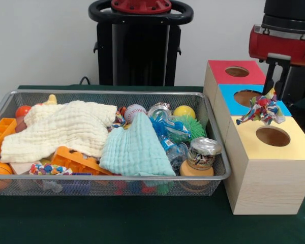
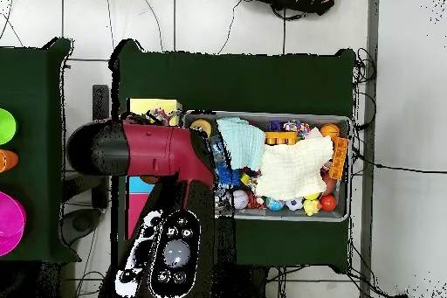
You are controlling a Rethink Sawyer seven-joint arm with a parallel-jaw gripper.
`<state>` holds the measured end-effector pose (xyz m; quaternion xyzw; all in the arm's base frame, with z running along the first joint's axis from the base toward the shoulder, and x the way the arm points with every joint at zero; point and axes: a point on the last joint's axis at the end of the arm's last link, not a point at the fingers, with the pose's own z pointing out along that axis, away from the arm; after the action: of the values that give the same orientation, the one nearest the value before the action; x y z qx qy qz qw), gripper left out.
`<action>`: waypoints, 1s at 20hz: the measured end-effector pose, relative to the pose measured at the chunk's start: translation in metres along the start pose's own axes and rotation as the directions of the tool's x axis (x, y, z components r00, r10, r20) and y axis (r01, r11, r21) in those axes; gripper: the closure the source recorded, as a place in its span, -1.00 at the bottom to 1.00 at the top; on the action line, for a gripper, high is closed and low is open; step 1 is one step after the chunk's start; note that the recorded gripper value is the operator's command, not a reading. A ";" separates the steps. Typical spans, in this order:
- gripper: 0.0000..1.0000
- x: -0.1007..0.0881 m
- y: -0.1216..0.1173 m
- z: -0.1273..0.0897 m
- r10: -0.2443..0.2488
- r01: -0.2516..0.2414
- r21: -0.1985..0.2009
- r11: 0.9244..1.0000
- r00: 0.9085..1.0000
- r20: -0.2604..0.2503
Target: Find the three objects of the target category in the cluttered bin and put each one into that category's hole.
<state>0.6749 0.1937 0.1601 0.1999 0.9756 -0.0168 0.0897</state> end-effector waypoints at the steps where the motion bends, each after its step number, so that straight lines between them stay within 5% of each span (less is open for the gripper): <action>1: 1.00 -0.001 -0.001 0.000 0.003 -0.003 0.001 1.000 1.000 0.000; 20: 1.00 0.012 0.004 0.025 -0.018 0.017 0.024 1.000 0.999 0.051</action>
<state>0.6701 0.2000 0.1338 0.1919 0.9744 -0.0342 0.1121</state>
